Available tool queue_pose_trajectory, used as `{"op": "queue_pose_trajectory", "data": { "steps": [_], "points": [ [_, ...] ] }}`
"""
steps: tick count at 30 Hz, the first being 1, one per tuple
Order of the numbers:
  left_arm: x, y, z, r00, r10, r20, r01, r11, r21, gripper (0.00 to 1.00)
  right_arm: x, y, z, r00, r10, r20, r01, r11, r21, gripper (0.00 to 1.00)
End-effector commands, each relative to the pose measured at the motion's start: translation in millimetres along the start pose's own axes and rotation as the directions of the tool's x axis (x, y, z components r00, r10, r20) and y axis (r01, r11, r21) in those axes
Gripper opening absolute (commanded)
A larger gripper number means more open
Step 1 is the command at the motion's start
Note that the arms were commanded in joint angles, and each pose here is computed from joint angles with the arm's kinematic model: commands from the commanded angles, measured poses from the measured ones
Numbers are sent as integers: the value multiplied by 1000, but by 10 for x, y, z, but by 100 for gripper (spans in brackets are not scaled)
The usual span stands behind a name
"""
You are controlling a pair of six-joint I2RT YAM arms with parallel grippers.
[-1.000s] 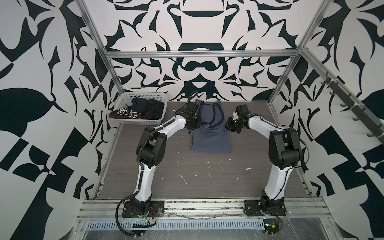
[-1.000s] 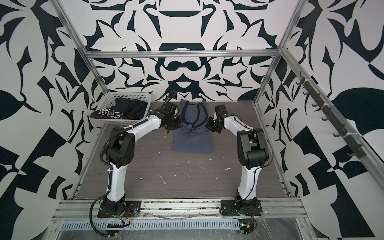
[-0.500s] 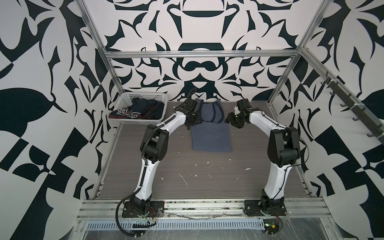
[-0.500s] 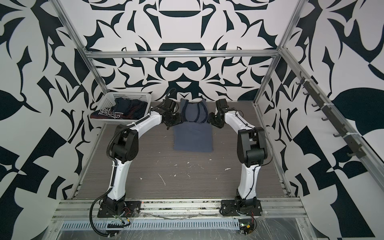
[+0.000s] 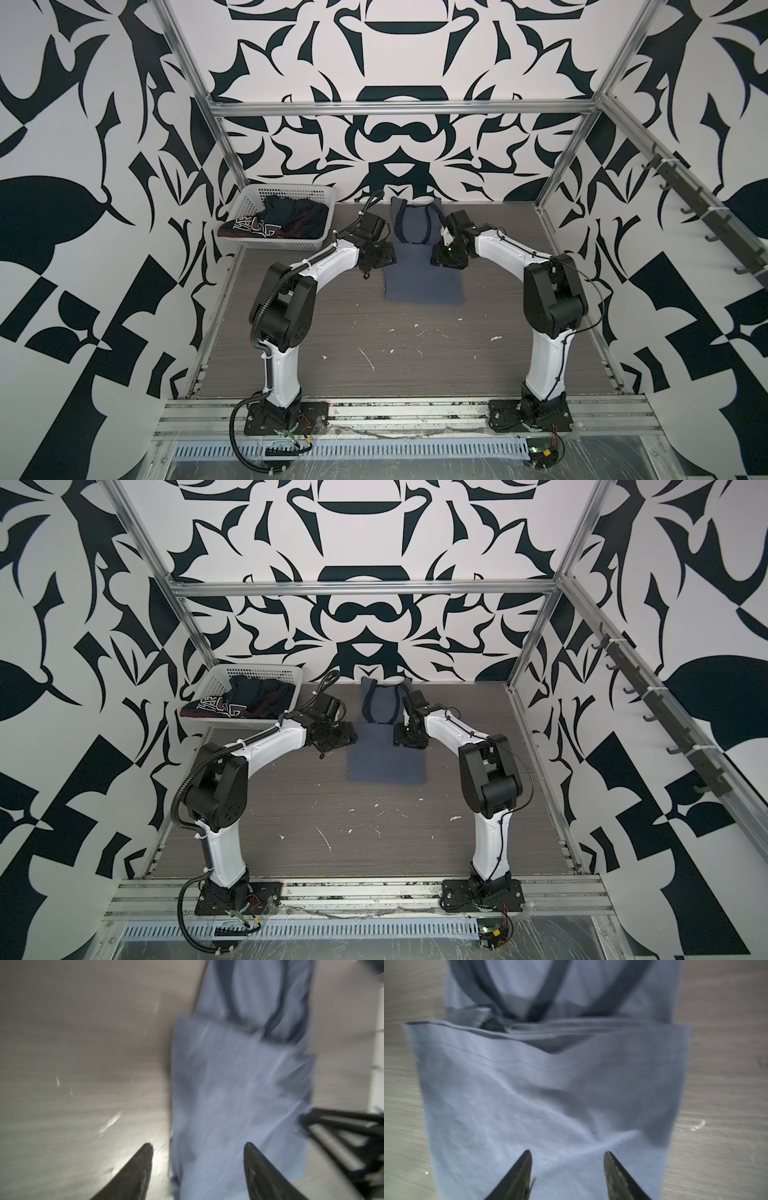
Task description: Fold and stack the tank tops
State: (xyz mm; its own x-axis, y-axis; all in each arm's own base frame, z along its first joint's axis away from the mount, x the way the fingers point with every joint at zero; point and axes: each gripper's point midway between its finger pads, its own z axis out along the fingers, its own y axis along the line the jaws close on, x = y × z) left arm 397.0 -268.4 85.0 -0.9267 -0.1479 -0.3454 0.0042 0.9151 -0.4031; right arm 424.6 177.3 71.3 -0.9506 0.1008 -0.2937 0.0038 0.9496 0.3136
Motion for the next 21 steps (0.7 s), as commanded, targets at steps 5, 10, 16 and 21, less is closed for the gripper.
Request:
{"op": "queue_pose_trajectory", "data": {
  "steps": [5,10,16,21],
  "points": [
    [632,-110,-243,1000,24,-4,-23,999,49,76,458,-193,-536,992,120,35,-115,987,-115,67],
    [778,-9,-181,1000,-14,7,14,997,81,76,850,-333,-446,980,200,1,-196,962,-189,66],
    [798,-27,-3,1000,-30,-10,31,995,98,71,946,-464,-329,964,263,-24,-262,938,-226,61],
    [825,-34,107,999,-45,-29,47,993,106,63,1027,-527,-142,953,297,-62,-303,924,-234,51]
  ]
}}
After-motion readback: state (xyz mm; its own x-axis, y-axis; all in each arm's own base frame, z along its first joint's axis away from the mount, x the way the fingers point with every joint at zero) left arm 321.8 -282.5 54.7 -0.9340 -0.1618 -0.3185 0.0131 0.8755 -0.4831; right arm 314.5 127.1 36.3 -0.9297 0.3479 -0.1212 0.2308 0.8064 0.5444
